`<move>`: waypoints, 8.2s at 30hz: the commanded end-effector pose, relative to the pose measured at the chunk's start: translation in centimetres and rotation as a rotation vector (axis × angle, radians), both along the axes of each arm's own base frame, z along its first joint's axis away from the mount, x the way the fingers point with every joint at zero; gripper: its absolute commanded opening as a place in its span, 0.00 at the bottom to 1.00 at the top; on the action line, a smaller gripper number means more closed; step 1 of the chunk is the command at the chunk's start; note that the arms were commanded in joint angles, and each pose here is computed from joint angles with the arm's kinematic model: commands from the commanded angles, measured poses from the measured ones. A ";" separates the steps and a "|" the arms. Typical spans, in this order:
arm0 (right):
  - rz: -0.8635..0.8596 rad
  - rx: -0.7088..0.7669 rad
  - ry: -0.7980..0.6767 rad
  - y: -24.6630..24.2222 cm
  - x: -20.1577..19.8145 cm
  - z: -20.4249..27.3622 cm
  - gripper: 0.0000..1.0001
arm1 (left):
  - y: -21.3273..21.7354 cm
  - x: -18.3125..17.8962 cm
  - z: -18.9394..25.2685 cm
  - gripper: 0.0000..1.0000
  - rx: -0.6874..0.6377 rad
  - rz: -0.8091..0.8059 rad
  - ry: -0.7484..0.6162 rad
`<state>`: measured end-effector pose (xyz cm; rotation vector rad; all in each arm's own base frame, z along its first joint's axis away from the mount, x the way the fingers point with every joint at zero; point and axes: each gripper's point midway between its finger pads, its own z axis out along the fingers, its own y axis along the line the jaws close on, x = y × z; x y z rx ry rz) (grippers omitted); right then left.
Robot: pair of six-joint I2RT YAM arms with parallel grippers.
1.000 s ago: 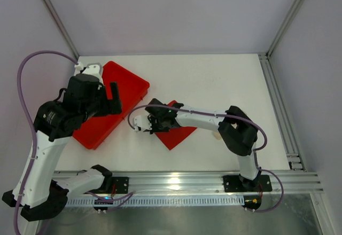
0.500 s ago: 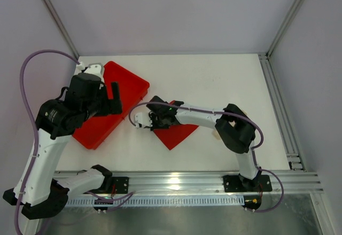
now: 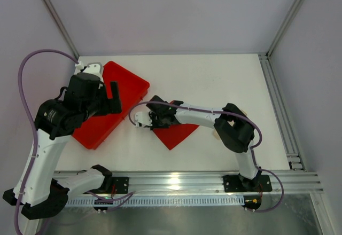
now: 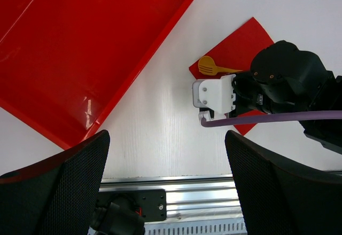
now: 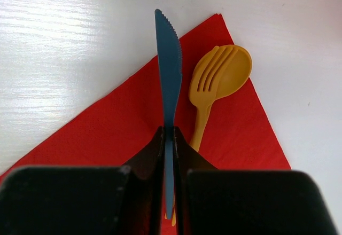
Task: Place the utensils on the paper napkin and roll it up
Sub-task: Place the utensils on the napkin, then adjust the utensils on the napkin.
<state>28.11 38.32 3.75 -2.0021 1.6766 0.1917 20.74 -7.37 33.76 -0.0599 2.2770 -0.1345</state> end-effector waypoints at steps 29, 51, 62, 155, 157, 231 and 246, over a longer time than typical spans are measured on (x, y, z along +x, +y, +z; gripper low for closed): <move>-0.082 0.007 -0.006 0.8 0.2 0.9 0.08 | 0.7 -0.8 0.4 0.90 0.006 0.009 -0.004; -0.085 -0.010 -0.031 0.8 1.0 -0.3 0.15 | 0.8 -0.9 0.5 0.90 0.007 0.008 -0.004; -0.100 0.015 -0.049 1.2 1.7 0.6 0.20 | 0.8 -1.0 0.6 0.90 0.002 0.012 -0.005; -0.219 0.160 0.164 1.4 4.2 1.3 0.13 | 1.1 -1.3 0.3 0.90 0.003 0.022 0.001; -0.223 0.161 0.162 1.4 4.4 1.3 0.11 | 1.1 -1.3 0.4 0.90 0.001 0.022 -0.003; -0.360 0.283 0.171 -0.4 4.3 5.2 0.19 | -0.6 -0.2 -0.1 0.89 -0.040 -0.007 0.006; -0.667 0.443 0.227 -3.6 3.9 9.9 0.22 | -2.5 0.2 -1.3 0.83 -0.118 -0.039 0.037</move>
